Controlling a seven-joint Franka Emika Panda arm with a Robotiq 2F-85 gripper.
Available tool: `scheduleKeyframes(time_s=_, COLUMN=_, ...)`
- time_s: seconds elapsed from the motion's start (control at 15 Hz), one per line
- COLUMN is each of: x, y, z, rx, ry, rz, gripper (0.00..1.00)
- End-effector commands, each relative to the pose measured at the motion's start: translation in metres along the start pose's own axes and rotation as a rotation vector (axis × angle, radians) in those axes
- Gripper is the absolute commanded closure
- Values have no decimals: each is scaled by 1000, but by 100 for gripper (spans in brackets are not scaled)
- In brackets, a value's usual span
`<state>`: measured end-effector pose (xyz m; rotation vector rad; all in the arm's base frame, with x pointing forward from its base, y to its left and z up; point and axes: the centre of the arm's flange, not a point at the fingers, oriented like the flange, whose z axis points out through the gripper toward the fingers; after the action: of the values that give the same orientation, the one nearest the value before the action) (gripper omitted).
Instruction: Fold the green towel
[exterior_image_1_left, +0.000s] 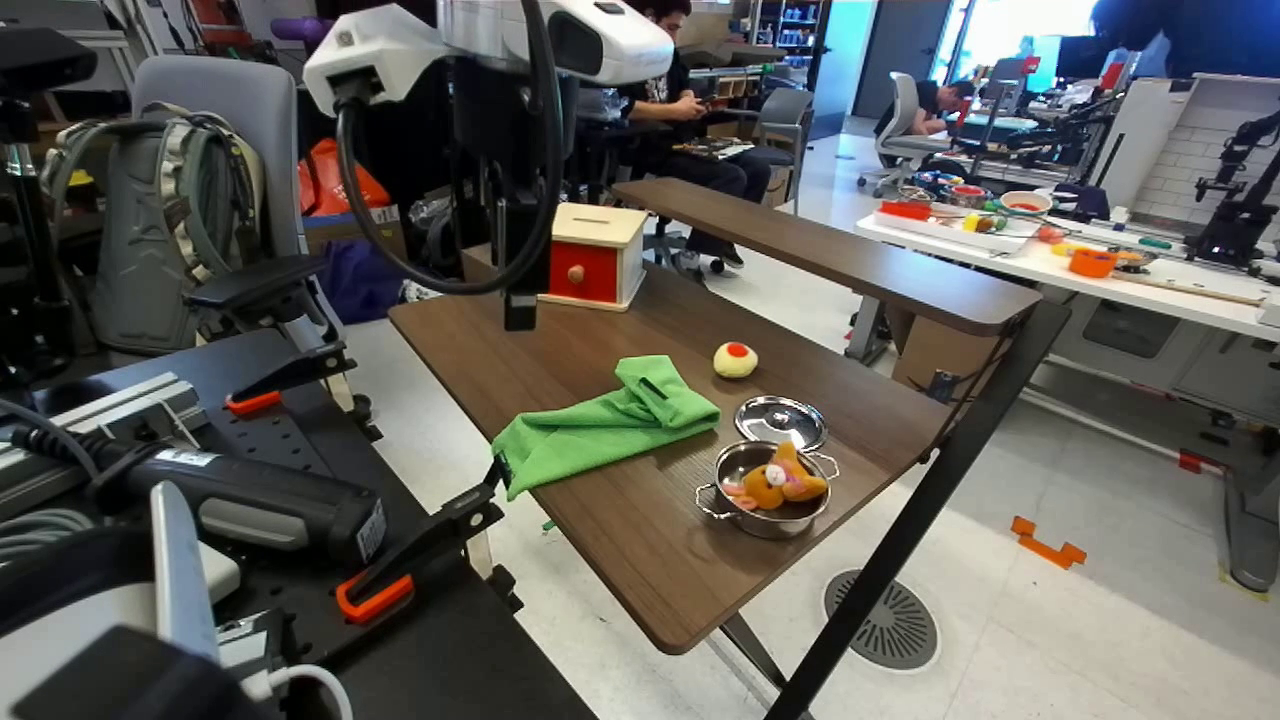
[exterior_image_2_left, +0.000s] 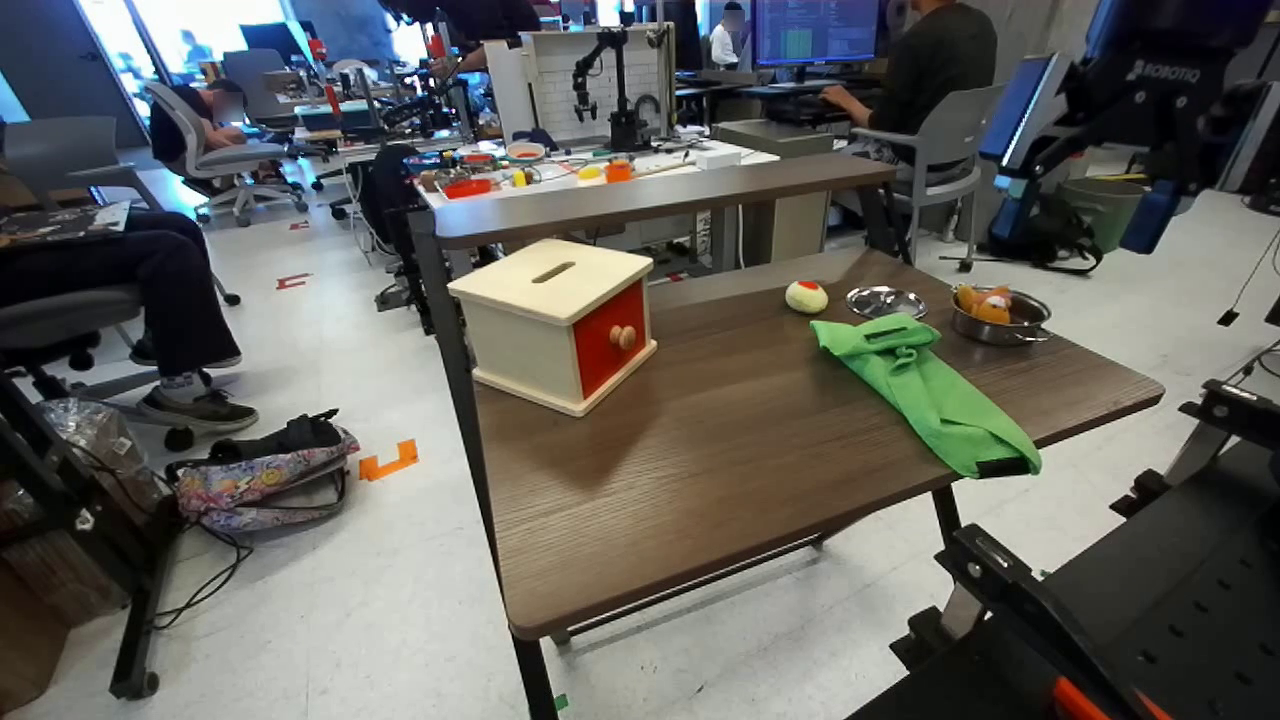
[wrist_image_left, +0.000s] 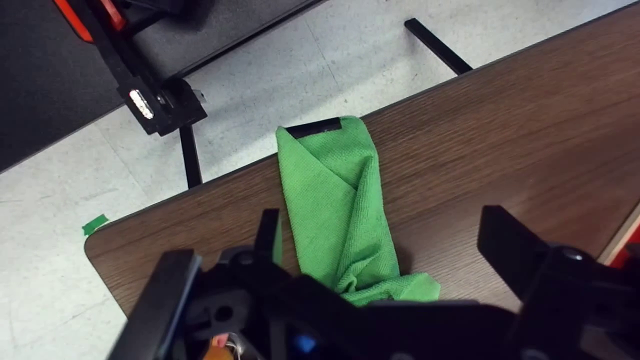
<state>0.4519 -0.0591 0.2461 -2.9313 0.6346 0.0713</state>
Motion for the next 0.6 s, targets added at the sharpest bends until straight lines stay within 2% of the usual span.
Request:
scheduleKeyframes(time_s=0.0, x=1, y=0, z=-1, rx=1, ry=2, rz=0, gripper=0)
scheduleKeyframes(time_s=0.33, x=8, y=-1, z=41, rx=-114, ry=-77, rz=5, gripper=0)
scheduleKeyframes(time_s=0.53, x=17, y=7, z=69, rx=-138, ry=-116, rz=25, gripper=0)
